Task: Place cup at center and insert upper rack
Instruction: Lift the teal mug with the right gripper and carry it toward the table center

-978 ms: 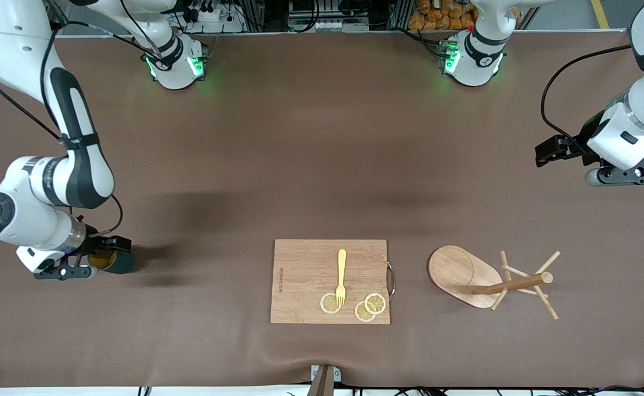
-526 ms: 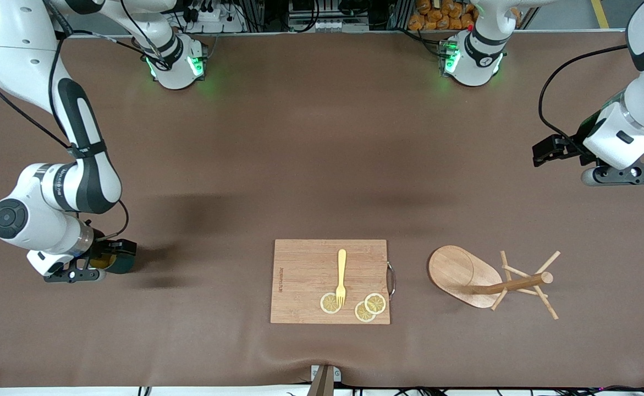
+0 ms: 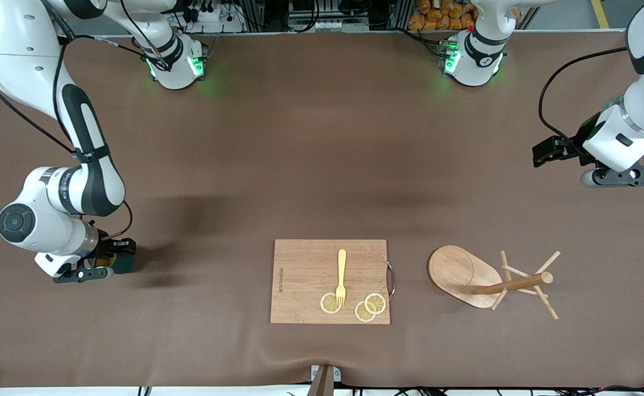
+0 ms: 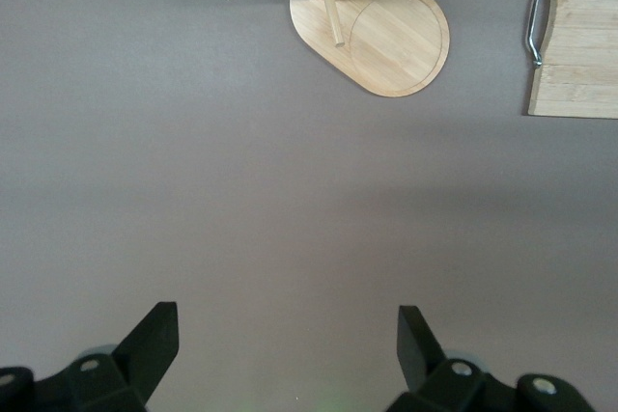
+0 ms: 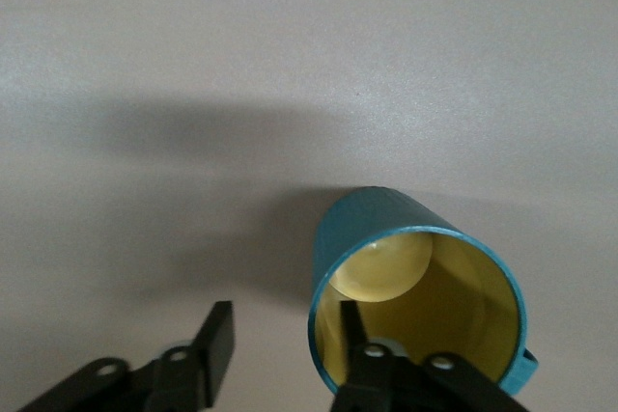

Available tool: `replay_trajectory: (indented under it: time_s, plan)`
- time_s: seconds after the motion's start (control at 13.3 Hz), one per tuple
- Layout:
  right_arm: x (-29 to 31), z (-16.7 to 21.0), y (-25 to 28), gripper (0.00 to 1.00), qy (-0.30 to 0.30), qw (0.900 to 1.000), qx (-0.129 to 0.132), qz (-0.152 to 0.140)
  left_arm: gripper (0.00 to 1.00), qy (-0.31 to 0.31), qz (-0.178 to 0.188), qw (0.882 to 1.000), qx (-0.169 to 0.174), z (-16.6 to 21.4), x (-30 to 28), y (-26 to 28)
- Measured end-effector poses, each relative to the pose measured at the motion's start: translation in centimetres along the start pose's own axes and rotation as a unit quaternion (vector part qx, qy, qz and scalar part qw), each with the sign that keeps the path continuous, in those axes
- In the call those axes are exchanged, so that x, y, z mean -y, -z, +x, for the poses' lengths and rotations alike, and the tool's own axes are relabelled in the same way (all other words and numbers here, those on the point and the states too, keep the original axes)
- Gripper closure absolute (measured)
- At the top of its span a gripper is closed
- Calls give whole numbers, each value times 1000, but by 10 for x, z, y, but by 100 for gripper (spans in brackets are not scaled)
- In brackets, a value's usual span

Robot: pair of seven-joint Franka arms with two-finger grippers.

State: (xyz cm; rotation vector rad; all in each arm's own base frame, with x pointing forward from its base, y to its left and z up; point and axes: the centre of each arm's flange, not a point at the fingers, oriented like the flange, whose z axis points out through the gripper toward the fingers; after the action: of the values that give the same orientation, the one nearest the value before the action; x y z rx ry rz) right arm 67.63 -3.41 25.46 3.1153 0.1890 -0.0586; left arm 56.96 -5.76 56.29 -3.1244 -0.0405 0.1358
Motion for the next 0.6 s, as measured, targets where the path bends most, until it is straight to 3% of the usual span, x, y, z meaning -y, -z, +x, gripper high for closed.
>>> replay_trajectory:
  time_s: [0.23,0.3,0.6]
  plan:
    - [-2,0,0,89,41,999,0,0,0,-1,0,1000,4,1,-1,-4]
    - [-5,0,1,96,55,998,-1,-1,0,-1,0,1000,5,2,-1,-5]
    - [-7,0,2,96,73,997,-1,-1,0,2,-25,1000,10,6,7,-9]
